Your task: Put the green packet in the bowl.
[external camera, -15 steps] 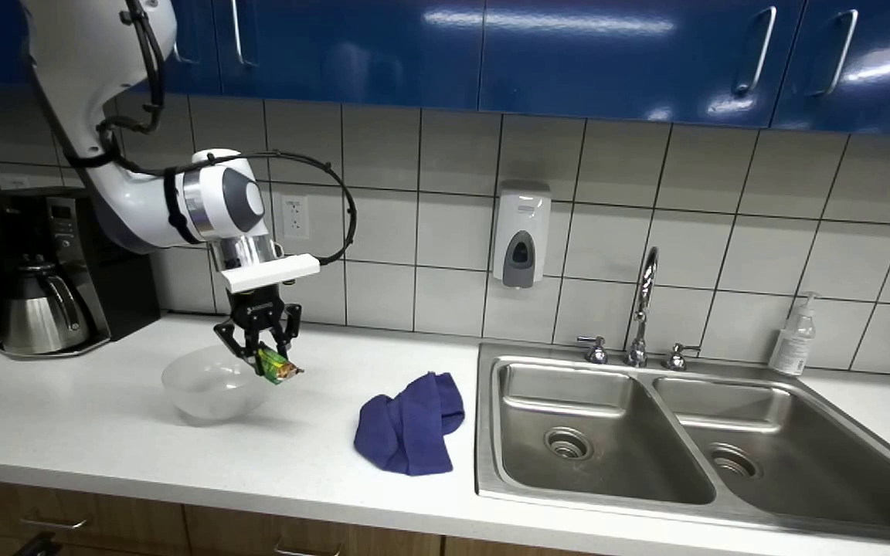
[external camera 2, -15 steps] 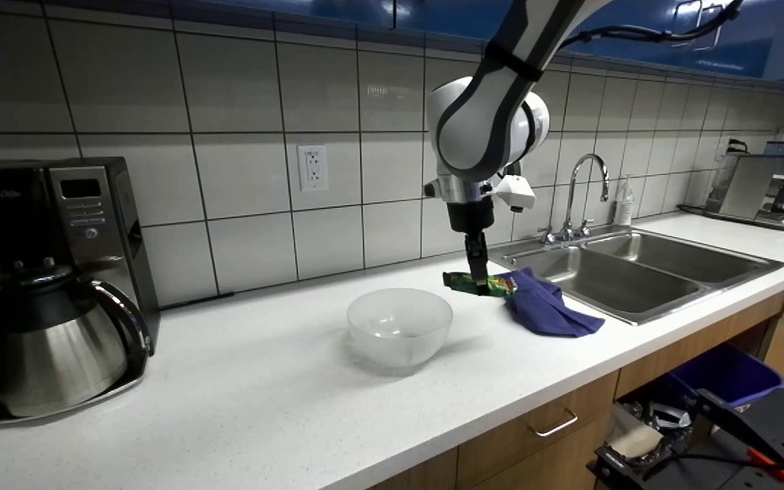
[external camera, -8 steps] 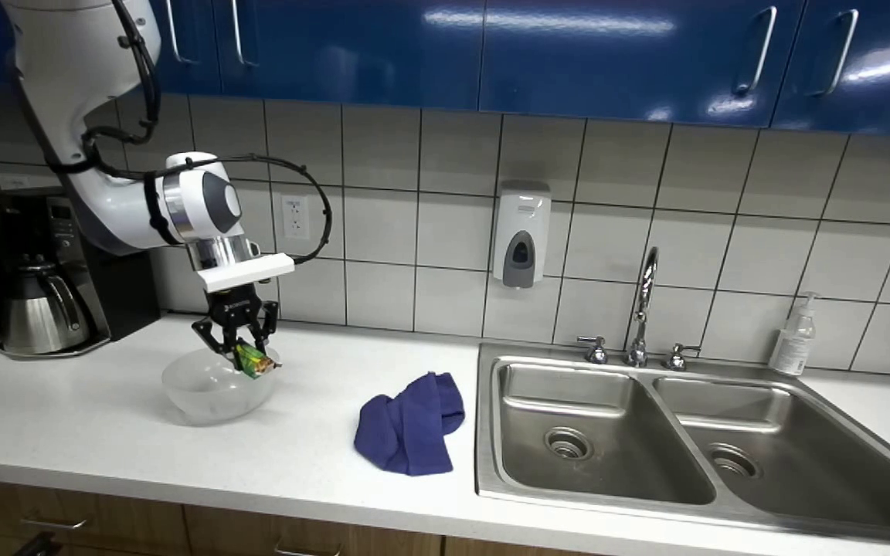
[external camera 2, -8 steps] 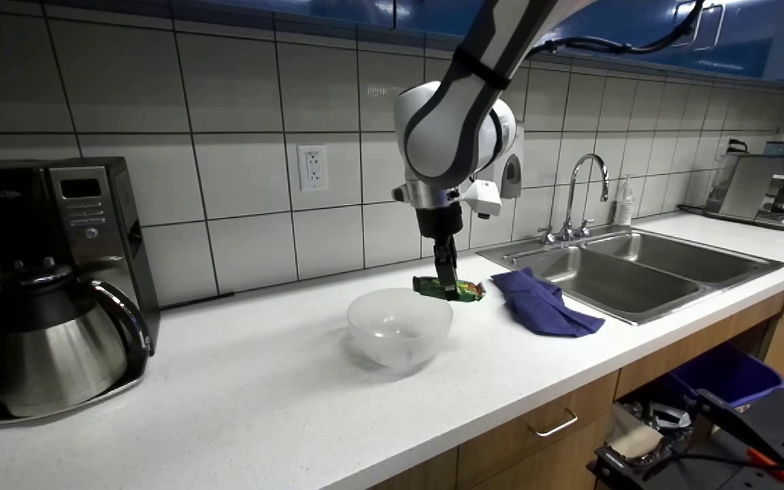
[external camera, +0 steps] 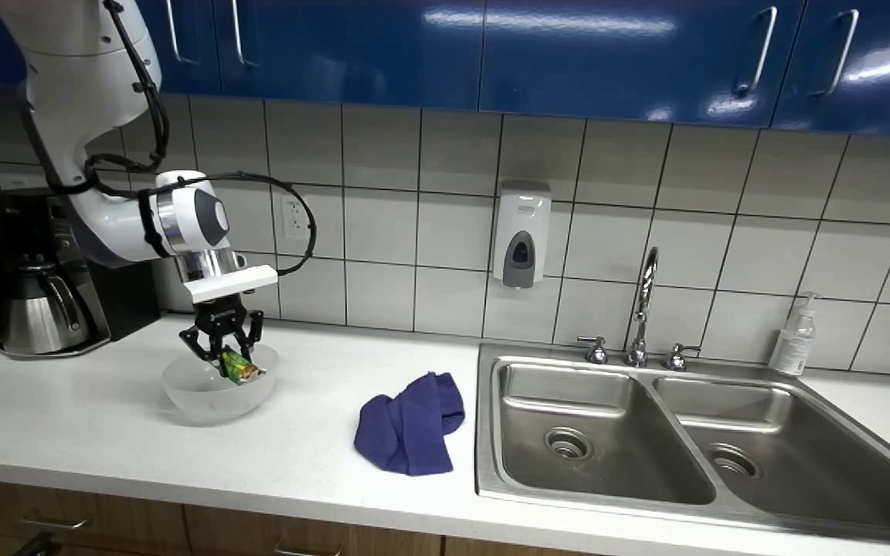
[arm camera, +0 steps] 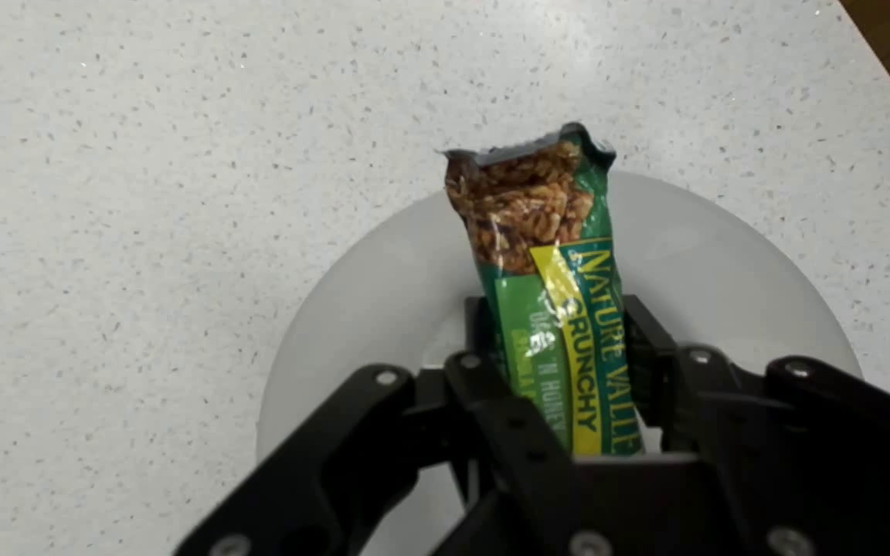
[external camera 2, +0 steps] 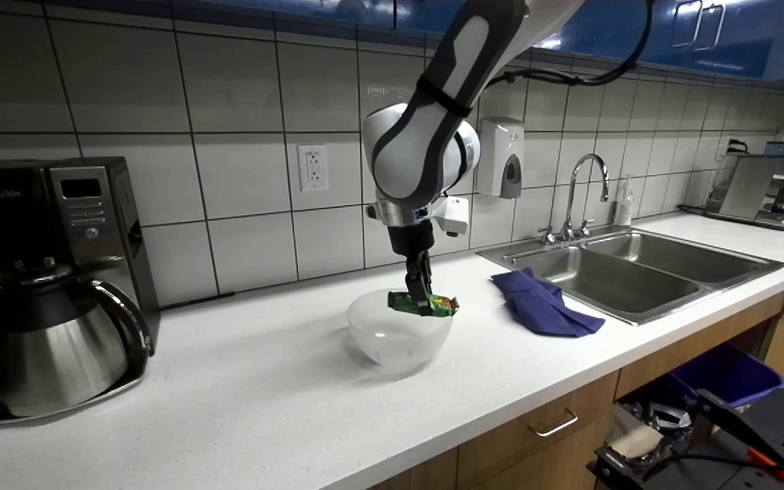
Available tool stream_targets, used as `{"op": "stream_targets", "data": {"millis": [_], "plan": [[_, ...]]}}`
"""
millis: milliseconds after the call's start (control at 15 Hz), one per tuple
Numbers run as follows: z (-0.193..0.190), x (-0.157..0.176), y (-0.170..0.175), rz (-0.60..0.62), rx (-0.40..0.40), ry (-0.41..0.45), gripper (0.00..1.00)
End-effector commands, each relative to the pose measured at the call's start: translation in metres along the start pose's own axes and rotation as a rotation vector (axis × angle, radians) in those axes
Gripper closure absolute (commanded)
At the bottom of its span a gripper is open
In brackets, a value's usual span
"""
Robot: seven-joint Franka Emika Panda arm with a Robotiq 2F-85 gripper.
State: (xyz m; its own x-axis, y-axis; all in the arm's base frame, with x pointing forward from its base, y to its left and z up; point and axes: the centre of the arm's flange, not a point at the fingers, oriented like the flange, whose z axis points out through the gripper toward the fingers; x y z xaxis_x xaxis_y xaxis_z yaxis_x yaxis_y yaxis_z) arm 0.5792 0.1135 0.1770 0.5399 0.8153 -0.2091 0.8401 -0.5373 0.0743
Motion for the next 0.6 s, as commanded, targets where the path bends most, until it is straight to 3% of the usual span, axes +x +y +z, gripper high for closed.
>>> {"op": "stream_targets", "data": {"millis": [0,200,267,533], "plan": [[0.003,0.013,-0.002,0.018,0.000,-0.039,0.27],[0.007,0.002,-0.005,0.040,0.021,-0.050,0.04],[0.006,-0.006,-0.006,0.053,0.030,-0.050,0.01],[-0.005,-0.035,-0.009,0.154,0.059,-0.018,0.00]]}}
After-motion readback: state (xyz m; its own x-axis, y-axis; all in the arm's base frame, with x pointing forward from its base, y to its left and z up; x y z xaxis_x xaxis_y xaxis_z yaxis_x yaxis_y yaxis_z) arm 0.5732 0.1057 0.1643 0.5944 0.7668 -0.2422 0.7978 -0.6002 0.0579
